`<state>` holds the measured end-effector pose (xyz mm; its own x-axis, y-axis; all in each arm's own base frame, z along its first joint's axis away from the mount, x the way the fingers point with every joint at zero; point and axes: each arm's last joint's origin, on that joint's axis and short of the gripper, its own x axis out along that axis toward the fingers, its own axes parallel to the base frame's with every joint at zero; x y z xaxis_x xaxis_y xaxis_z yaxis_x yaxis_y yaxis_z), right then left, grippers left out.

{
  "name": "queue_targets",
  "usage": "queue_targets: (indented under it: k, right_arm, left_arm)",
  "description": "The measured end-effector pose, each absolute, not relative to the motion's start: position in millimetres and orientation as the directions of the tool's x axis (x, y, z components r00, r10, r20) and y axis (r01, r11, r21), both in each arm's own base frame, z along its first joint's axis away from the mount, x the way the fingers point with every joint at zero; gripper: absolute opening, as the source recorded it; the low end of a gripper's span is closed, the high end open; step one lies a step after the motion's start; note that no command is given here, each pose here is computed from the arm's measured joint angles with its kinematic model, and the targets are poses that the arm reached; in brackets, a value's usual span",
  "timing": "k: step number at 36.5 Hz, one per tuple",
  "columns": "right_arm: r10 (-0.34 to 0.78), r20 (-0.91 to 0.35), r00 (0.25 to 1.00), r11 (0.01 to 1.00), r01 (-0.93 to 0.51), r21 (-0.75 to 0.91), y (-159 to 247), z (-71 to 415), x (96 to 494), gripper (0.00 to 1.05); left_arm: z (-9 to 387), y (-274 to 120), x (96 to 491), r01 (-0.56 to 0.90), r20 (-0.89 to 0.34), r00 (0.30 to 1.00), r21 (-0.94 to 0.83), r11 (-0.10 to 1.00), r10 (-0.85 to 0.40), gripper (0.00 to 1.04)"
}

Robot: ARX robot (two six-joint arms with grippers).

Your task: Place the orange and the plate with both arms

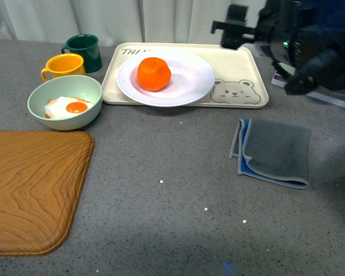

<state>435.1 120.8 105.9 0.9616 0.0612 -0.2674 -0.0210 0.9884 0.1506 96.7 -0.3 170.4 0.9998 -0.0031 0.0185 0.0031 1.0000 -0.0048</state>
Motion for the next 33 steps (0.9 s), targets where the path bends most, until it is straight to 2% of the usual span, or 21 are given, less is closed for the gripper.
queue_targets:
  k: [2, 5, 6, 10, 14, 21, 33]
  right_arm:
    - [0.03, -0.122, 0.992, 0.996, -0.019, 0.09, 108.1, 114.9, 410.1, 0.54]
    - [0.02, -0.03, 0.999, 0.998, -0.019, 0.061, 93.5, 123.7, 385.3, 0.44]
    - [0.014, 0.002, 1.0, 0.999, -0.014, 0.049, 83.8, 128.9, 370.5, 0.37]
    - [-0.005, 0.009, 1.0, 1.0, 0.005, 0.02, 58.6, 136.2, 331.2, 0.15]
    - [-0.009, -0.01, 1.0, 1.0, 0.009, 0.003, 46.0, 136.8, 306.0, 0.0]
    - [0.008, -0.013, 1.0, 1.0, -0.008, 0.001, 31.2, 143.9, 261.5, 0.01]
    - [0.001, -0.038, 0.999, 1.0, -0.001, 0.0, 14.4, 154.3, 211.0, 0.01]
  left_arm:
    - [170.4, -0.2, 96.7, 0.002, 0.019, 1.0, -0.005, 1.0, -0.002, 0.98]
    - [170.4, -0.2, 96.7, 0.002, 0.019, 1.0, -0.005, 1.0, -0.002, 0.98]
    - [170.4, -0.2, 96.7, 0.002, 0.019, 1.0, -0.005, 1.0, -0.002, 0.98]
    - [170.4, -0.2, 96.7, 0.003, 0.019, 1.0, -0.004, 1.0, -0.003, 0.98]
    - [170.4, -0.2, 96.7, 0.003, 0.019, 1.0, -0.005, 1.0, -0.003, 0.98]
    - [170.4, -0.2, 96.7, 0.002, 0.019, 1.0, -0.005, 1.0, -0.002, 0.98]
    - [170.4, -0.2, 96.7, 0.003, 0.019, 1.0, -0.005, 1.0, -0.003, 0.98]
